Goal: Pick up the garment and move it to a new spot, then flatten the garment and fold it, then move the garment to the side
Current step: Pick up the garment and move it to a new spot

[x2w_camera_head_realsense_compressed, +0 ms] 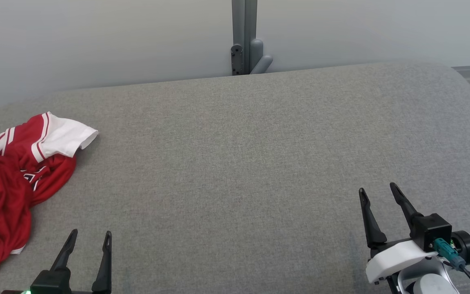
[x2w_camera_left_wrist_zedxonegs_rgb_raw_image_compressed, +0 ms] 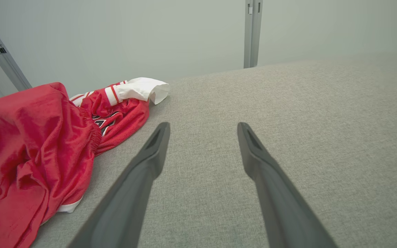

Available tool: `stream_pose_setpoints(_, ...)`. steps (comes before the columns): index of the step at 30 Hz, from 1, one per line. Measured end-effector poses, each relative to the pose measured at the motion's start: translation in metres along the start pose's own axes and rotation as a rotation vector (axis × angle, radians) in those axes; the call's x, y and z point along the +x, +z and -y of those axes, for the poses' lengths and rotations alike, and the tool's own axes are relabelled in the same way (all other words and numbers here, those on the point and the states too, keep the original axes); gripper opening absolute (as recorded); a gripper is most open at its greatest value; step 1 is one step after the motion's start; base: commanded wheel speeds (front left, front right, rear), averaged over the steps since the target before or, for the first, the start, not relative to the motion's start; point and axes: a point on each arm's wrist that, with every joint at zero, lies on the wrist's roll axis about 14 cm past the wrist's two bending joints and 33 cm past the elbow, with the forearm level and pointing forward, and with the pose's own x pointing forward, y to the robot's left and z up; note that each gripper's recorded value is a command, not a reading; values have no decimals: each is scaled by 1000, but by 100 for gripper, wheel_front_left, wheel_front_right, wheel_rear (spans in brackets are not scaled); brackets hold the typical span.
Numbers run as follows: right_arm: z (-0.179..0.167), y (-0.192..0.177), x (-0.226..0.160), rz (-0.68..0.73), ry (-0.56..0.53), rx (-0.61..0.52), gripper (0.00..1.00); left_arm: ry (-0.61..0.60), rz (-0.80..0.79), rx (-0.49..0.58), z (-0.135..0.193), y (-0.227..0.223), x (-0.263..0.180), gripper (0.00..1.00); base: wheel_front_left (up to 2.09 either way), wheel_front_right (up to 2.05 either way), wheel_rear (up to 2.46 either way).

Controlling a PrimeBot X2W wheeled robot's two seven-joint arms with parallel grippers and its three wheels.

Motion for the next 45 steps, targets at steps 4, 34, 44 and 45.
stream_pose_setpoints(4, -2, 0, 0, 2, 6, -9, 100, 1, 1, 8, -1, 0, -1, 100, 0, 0, 0)
stream_pose_setpoints(34, -129, 2, 35, 5, 366, 69, 100, 393, -35, -55, -87, -20, -102, 100, 0, 0, 0)
stream_pose_setpoints(44, -157, 6, 51, 25, 446, 87, 100, 477, 4, -93, -106, -10, -105, 100, 0, 0, 0)
stream_pose_setpoints(45, -156, 6, 54, 26, 447, 83, 100, 468, 16, -85, -107, -5, -98, 100, 0, 0, 0)
